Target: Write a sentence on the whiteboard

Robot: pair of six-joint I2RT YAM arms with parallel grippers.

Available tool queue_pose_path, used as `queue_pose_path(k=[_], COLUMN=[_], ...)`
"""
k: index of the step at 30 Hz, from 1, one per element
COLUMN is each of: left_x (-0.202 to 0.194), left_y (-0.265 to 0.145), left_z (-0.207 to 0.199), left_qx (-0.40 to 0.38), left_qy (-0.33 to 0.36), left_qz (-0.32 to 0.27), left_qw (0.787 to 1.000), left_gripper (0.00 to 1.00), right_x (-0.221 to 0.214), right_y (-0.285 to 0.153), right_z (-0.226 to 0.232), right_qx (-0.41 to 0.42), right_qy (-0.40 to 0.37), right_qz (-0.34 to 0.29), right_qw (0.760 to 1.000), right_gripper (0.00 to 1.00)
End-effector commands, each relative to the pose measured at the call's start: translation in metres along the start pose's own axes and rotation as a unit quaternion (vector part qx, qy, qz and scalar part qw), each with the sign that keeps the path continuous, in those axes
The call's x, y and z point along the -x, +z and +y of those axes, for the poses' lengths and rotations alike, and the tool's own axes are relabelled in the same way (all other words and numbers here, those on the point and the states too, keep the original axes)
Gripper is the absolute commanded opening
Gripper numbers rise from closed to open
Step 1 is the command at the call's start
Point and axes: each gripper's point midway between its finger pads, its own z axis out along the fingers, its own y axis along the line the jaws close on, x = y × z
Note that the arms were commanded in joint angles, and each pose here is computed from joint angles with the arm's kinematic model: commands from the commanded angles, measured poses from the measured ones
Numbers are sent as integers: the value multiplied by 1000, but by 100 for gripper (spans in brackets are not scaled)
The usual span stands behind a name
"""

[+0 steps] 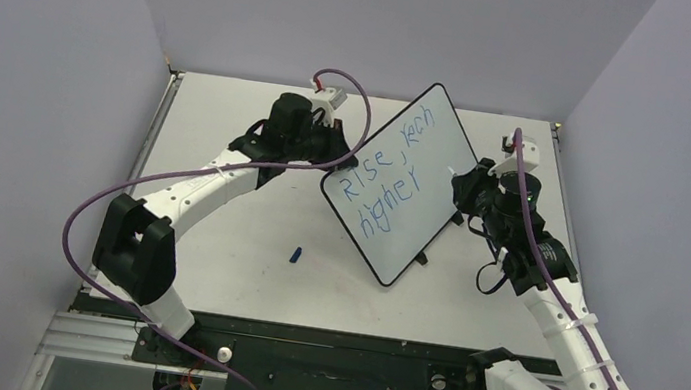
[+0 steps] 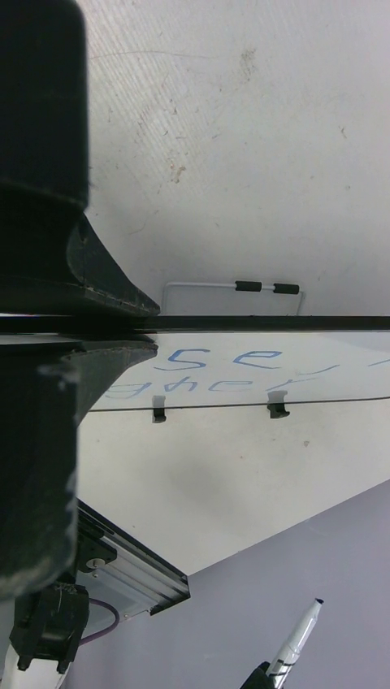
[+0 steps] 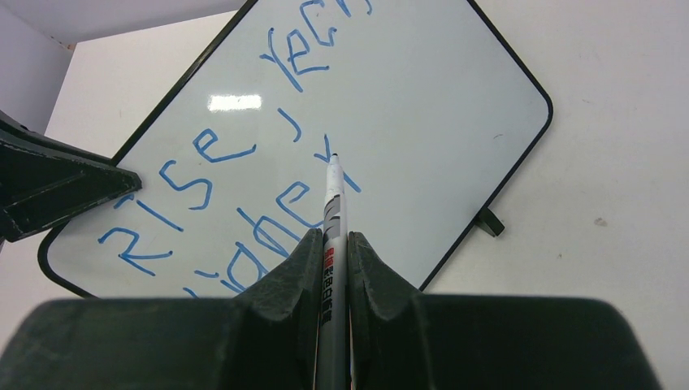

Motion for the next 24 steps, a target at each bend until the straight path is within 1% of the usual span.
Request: queue_pose_path(k=[1,3,8,16,24], left_x=[-66,-67,-66,-64,-61], left_y=[4,3,5,4,4], left_z=[-6,-4,-3,-4,-6], left_qx=[-17,-14,-14,-19,-20], left_qy=[1,3,6,13,15], left_qz=[102,102,101,94,88], left_qw=[995,995,995,995,996], left_gripper=[0,4,8,23,24], right_x=[9,9,8,8,8], right_y=[2,2,2,0,2], right_z=[3,2,2,0,1], right_qx=[9,9,9,9,12], right_qy=[9,10,10,11,10], right_qz=[-20,-20,-18,-21,-19], right_qw=[1000,1000,1000,1000,1000], right_gripper=[0,0,0,0,0])
